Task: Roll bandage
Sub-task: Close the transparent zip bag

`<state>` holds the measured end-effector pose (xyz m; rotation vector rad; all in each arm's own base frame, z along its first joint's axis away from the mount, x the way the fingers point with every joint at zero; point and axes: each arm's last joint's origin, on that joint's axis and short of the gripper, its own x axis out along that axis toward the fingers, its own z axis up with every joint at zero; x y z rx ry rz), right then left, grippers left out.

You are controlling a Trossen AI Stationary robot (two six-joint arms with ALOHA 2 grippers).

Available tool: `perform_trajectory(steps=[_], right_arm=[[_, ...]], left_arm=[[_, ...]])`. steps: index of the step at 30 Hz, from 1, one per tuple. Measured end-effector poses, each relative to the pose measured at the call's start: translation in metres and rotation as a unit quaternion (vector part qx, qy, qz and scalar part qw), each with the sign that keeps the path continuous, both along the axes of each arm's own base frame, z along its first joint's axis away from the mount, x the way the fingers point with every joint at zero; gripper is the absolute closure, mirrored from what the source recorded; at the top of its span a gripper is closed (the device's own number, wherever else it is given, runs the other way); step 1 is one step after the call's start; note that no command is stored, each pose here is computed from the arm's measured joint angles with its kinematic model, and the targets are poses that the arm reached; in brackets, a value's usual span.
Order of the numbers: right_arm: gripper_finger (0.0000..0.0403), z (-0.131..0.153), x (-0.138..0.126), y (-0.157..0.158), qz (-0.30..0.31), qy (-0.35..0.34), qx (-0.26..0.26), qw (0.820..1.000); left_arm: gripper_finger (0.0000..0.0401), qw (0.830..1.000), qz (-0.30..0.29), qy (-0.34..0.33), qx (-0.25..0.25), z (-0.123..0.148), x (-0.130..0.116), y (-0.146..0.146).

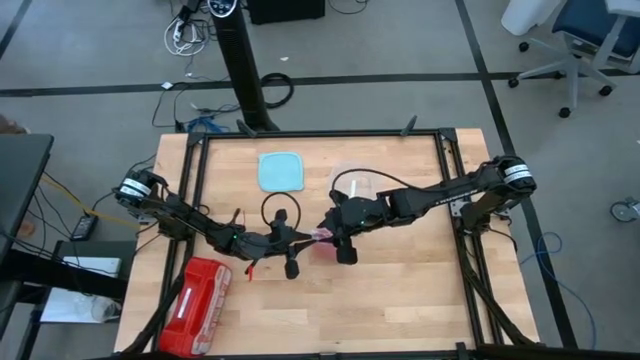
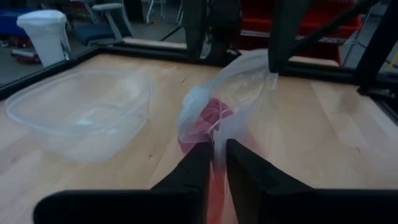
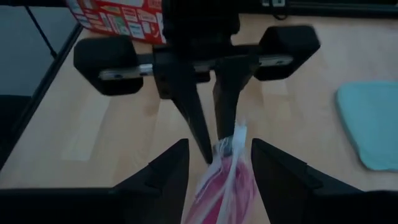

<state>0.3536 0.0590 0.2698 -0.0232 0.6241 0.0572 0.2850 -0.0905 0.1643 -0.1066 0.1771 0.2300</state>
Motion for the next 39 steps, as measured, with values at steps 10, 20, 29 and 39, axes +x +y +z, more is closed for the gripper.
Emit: perform_trajectory(steps=[10,20,29,39], right_arm=[[0.0235,0.005,0.002,-0.005,-0.011,0.007,-0.007,1.000],[0.0252,0.006,0.003,-0.006,-0.015,0.001,-0.025,1.000],[0.0272,0.005,0.002,-0.006,-0.022,0.002,-0.047,0.999],[0.0390,0.003,0.000,-0.004,-0.014,0.018,-0.065,0.998]], left_arm=[[0.0377,1.000,-0.002,-0.015,0.009,0.004,0.001,0.000],[0.0399,0.999,-0.002,-0.027,0.030,0.015,0.009,-0.003],[0.0400,0.999,0.024,-0.024,0.030,0.016,0.010,-0.002],[0.0401,0.999,0.030,-0.024,0.030,0.016,0.010,-0.002]])
